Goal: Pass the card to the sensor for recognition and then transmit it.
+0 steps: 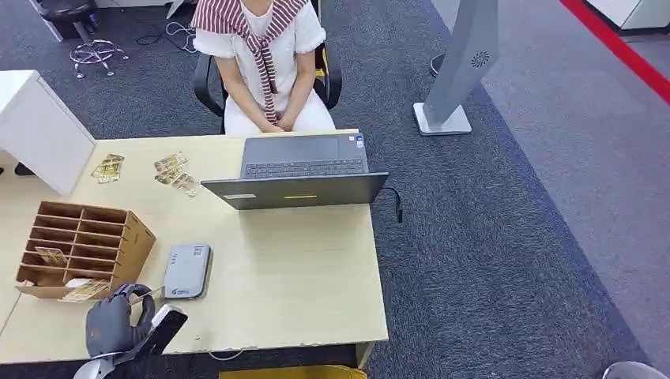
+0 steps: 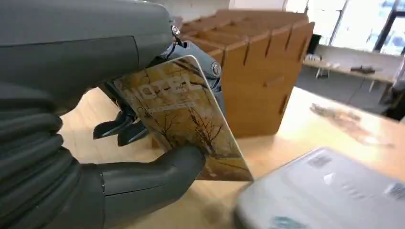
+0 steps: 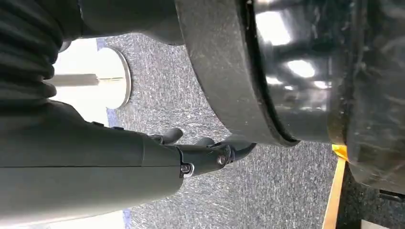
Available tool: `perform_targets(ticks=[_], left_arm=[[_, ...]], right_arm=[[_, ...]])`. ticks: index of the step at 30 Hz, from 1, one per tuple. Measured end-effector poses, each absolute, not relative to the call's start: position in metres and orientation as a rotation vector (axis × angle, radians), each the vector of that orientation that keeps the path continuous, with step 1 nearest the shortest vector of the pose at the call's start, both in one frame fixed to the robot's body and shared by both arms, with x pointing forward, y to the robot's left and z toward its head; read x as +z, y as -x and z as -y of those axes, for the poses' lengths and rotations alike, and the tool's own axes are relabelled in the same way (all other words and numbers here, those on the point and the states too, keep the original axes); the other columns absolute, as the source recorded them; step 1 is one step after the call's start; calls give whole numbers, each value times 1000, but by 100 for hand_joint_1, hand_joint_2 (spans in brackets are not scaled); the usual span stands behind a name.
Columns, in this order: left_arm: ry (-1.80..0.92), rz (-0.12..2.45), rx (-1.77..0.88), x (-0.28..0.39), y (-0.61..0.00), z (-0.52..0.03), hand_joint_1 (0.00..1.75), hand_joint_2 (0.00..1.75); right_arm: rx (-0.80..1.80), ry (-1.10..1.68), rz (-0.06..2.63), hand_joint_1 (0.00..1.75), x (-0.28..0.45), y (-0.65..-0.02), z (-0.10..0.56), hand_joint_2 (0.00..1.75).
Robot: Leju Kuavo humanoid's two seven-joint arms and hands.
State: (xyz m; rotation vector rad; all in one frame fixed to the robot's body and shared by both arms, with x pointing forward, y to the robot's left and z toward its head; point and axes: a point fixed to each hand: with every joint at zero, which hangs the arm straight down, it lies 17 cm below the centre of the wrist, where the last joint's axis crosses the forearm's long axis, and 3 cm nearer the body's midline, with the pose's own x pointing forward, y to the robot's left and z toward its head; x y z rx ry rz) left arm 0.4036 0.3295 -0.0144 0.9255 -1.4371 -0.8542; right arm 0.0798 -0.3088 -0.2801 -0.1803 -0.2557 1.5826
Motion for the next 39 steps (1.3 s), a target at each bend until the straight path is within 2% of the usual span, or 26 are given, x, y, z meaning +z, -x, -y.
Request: perform_targets(ticks=[22, 39], left_arm=[[-891, 1477, -948, -12, -416, -299, 175, 175], [-989, 1760, -822, 71, -428, -273, 175, 175]], right_arm=[[1590, 165, 255, 0, -280, -78, 307, 175], [1603, 160, 259, 0, -280, -79, 306, 175]])
